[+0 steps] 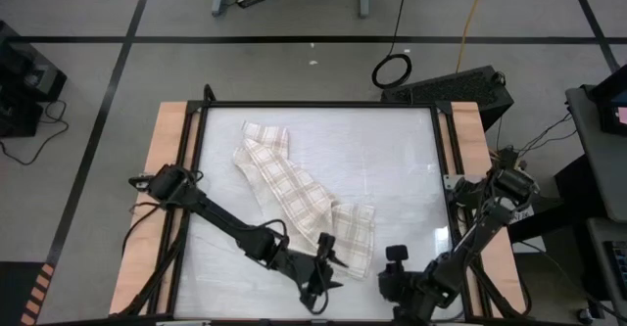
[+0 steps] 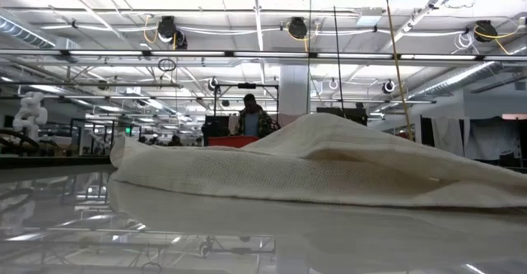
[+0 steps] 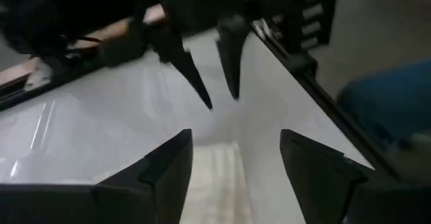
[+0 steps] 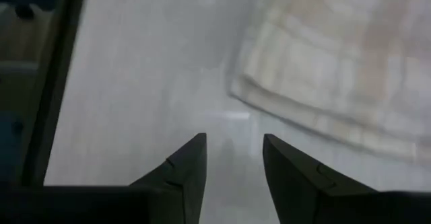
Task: Roll towel
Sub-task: Roll the white-brown patterned towel
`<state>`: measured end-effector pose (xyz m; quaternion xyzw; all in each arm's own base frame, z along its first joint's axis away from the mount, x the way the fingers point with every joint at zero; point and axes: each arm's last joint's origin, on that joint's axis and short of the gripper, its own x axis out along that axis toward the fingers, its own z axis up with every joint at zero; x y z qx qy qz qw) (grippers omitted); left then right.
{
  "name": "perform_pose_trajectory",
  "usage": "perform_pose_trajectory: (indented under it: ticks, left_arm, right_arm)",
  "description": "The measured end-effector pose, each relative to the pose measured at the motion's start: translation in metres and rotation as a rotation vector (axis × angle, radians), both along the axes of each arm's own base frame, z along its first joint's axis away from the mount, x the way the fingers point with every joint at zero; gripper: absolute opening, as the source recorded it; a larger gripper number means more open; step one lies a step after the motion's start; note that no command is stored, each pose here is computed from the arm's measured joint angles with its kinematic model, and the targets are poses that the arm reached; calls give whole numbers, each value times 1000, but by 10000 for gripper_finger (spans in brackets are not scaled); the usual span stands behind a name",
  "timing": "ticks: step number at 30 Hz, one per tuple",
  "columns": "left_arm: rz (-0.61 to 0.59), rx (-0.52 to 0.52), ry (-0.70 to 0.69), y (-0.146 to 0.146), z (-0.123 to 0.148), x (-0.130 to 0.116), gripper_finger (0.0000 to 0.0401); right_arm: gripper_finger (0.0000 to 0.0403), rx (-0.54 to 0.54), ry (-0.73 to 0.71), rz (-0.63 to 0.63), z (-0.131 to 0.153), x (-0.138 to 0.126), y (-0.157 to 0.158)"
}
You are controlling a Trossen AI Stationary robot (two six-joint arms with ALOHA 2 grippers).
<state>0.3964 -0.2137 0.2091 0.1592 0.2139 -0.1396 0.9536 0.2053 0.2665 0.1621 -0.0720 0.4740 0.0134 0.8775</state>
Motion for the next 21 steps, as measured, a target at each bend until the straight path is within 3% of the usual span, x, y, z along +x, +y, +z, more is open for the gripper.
perform_pose_trajectory:
  ticks: [3, 10, 16, 21]
  left_arm:
    - [3, 18, -18, 0, -9, 6, 200]
    - [-20, 61, 2, -3, -46, 23, 146]
    - [-33, 98, 67, -13, -43, 40, 173]
    - [-18, 154, 173, -14, -42, 55, 205]
  right_arm:
    - [141, -139, -83, 111, -9, -3, 9]
    - [187, -310, -172, 106, -27, -3, 13]
    - [232, -400, -160, 133, -47, -2, 14]
    - [237, -440, -163, 163, -48, -2, 14]
